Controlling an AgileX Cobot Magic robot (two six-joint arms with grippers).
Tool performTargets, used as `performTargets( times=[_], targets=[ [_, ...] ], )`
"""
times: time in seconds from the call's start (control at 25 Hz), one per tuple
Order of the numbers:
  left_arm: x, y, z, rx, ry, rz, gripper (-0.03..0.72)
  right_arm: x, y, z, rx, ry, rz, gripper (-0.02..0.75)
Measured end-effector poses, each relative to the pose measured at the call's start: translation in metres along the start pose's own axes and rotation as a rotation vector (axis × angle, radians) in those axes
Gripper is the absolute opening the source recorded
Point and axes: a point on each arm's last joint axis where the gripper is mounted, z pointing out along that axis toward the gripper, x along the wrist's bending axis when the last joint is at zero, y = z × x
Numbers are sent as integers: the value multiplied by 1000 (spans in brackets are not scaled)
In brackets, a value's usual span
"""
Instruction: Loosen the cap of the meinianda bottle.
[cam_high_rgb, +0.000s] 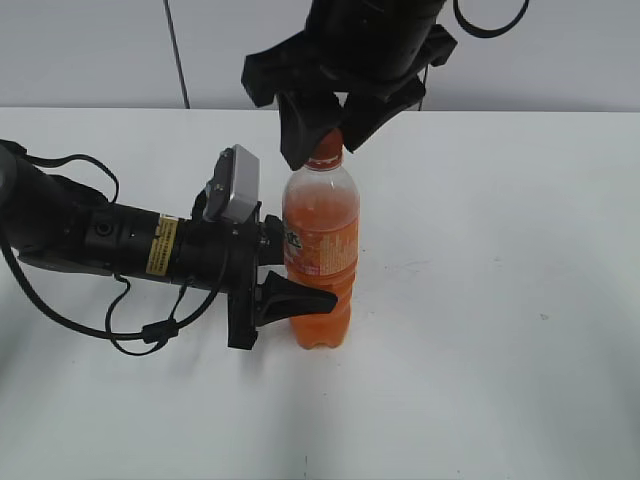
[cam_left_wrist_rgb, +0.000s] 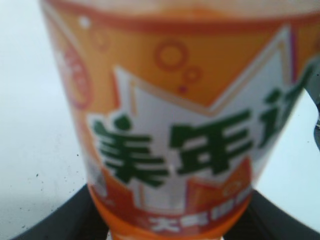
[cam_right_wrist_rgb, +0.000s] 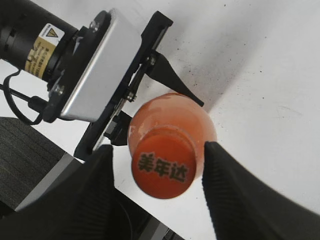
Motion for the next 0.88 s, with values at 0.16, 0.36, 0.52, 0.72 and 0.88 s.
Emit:
performTargets(
  times=[0.16,0.36,0.52,0.72,0.88],
  targets=[
    [0,0,0,0,0,0,380,0,0,0,0,0,2,368],
    [0,0,0,0,-1,2,380,-1,0,0,4,-7,-68,272],
    [0,0,0,2,-3,6,380,-1,0,0,5,-6,-289,272],
    [-1,0,0,2,-8,15,380,-1,-1,0,11,-2,-767,272],
    [-1,0,0,2,-7,17,380,-3,-1,0,26,-23,-1129,272]
  ],
)
